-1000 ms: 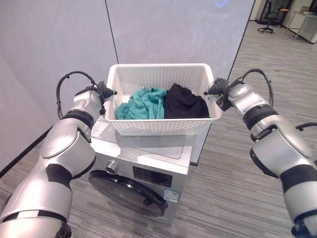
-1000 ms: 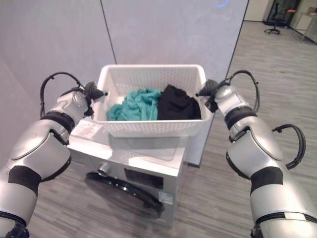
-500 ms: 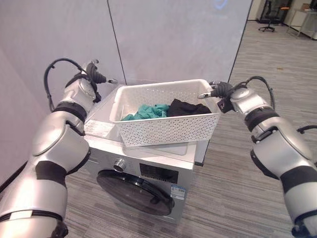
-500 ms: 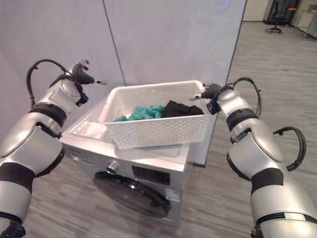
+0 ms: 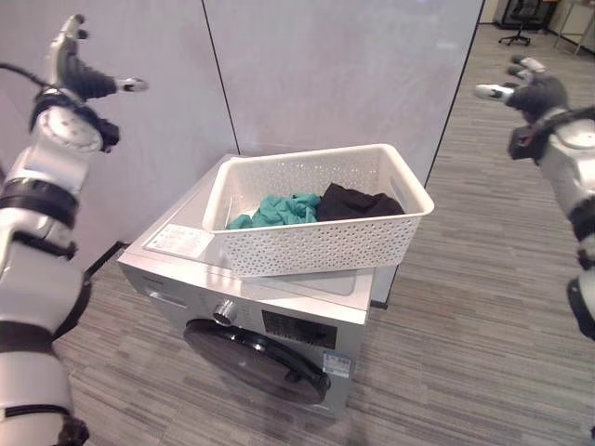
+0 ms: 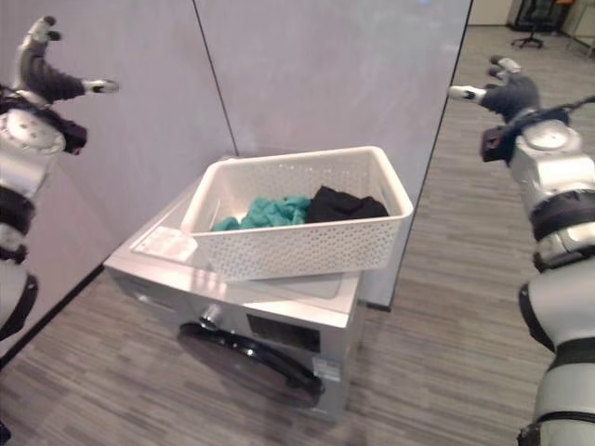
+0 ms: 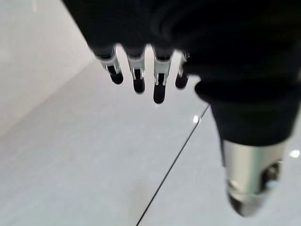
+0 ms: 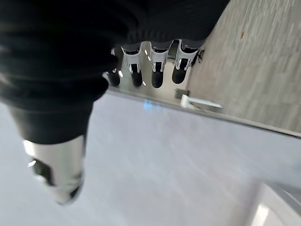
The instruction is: Grab the laundry basket,head to the washer,open it,put in the laundry and shut it.
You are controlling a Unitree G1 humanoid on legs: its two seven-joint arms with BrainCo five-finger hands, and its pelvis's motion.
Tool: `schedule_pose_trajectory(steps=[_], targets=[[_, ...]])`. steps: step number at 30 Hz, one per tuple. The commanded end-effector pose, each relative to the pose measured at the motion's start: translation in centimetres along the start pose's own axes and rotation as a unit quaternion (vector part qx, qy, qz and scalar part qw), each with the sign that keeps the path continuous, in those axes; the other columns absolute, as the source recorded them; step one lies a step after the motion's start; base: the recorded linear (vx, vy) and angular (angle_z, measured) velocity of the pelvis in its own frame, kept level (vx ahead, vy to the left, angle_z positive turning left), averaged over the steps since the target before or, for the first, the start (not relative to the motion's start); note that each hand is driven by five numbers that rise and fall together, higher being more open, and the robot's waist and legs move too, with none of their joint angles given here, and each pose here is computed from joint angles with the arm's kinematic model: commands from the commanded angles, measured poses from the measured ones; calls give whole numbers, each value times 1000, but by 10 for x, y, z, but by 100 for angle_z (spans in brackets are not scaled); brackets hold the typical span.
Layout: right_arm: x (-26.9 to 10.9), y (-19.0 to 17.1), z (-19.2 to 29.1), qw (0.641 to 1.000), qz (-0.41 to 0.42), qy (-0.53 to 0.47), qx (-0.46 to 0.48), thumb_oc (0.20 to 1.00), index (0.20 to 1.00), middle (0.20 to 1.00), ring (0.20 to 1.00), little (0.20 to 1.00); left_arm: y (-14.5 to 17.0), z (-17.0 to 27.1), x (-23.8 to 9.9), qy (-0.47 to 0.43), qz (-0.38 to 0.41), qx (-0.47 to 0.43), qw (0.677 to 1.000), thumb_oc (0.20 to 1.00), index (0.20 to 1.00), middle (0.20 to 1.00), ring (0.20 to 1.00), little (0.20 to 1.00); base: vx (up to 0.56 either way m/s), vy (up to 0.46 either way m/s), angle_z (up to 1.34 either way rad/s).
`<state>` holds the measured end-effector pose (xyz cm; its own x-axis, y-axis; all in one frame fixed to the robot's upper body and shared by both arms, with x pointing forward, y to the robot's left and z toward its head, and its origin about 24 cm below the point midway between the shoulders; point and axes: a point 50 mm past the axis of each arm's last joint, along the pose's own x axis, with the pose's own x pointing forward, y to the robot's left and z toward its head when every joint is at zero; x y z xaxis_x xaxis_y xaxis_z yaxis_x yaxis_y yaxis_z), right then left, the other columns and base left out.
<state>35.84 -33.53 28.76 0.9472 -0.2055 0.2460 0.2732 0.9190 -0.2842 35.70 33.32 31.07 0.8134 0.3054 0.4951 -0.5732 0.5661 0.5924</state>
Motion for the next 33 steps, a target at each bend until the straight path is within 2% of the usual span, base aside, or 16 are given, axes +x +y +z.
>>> schedule_pose_trajectory(steps=[1, 2, 6, 7, 10, 12, 13, 15, 17, 20, 22, 23, 25, 28, 30, 33], targets=[[-17, -39, 6, 997, -56, -45, 1, 1000, 1000, 1000, 1000, 1000, 48, -23, -7, 23, 76, 6, 997, 1000, 1000, 1000, 1000, 1000, 20, -30, 5], [-46, -59, -14, 996, -80, -48, -9, 1000, 1000, 1000, 1000, 1000, 56, -54, -33, 42, 80, 8, 996, 1000, 1000, 1000, 1000, 1000, 37, -22, 2], [-87, -75, -34, 993, -100, -50, -31, 1000, 1000, 1000, 1000, 1000, 62, -91, -75, 75, 74, 16, 994, 1000, 1000, 1000, 1000, 1000, 15, -20, -4], [-131, -84, -56, 990, -120, -41, -63, 1000, 1000, 1000, 1000, 1000, 68, -134, -130, 134, 84, 21, 987, 1000, 1000, 1000, 1000, 1000, 45, -21, -6], [-157, -86, -74, 989, -131, -18, -64, 1000, 1000, 1000, 1000, 1000, 67, -158, -170, 181, 82, 30, 980, 1000, 1000, 1000, 1000, 1000, 25, -27, -10], [-195, -85, -108, 986, -150, 41, -55, 1000, 1000, 1000, 1000, 1000, 56, -188, -232, 261, 78, 15, 962, 1000, 1000, 1000, 1000, 1000, 25, -34, -28], [-196, -84, -108, 986, -149, 42, -55, 1000, 1000, 1000, 1000, 1000, 56, -187, -234, 262, 77, 15, 962, 1000, 1000, 1000, 1000, 1000, 57, -29, -18], [-231, -75, -140, 982, -151, 111, -37, 1000, 1000, 1000, 1000, 1000, 37, -209, -291, 345, 82, -41, 934, 1000, 1000, 1000, 1000, 1000, 5, -43, 5], [-232, -75, -140, 981, -151, 112, -38, 1000, 1000, 1000, 1000, 1000, 37, -209, -292, 346, 81, -41, 934, 1000, 1000, 1000, 1000, 1000, 5, -26, 4], [-277, -56, -188, 963, -116, 242, -7, 1000, 1000, 1000, 1000, 1000, 4, -236, -366, 480, 82, -127, 864, 1000, 1000, 1000, 1000, 1000, -17, -54, 4], [-284, -50, -197, 959, -97, 268, -6, 1000, 1000, 1000, 1000, 1000, -2, -239, -375, 500, 74, -132, 853, 1000, 1000, 1000, 1000, 1000, -20, -39, -1], [-296, -30, -221, 945, -50, 324, 2, 1000, 1000, 1000, 1000, 1000, -24, -248, -398, 555, 43, -131, 820, 1000, 1000, 1000, 1000, 1000, -26, -38, -5], [-295, -30, -221, 945, -50, 324, 2, 1000, 1000, 1000, 1000, 1000, -24, -248, -397, 554, 44, -131, 821, 1000, 1000, 1000, 1000, 1000, -15, -7, -1], [-320, 49, -295, 884, 45, 465, 23, 1000, 1000, 1000, 1000, 1000, -94, -247, -431, 645, -44, -141, 750, 1000, 1000, 1000, 1000, 1000, -40, -19, -3], [-355, 110, -329, 813, 110, 571, -14, 1000, 1000, 1000, 1000, 1000, -133, -231, -456, 683, -114, -124, 711, 1000, 1000, 1000, 1000, 1000, 12, -22, 6], [-391, 144, -337, 752, 178, 633, -54, 1000, 1000, 1000, 1000, 1000, -158, -214, -482, 700, -207, -98, 676, 1000, 1000, 1000, 1000, 1000, 38, -6, 25]])
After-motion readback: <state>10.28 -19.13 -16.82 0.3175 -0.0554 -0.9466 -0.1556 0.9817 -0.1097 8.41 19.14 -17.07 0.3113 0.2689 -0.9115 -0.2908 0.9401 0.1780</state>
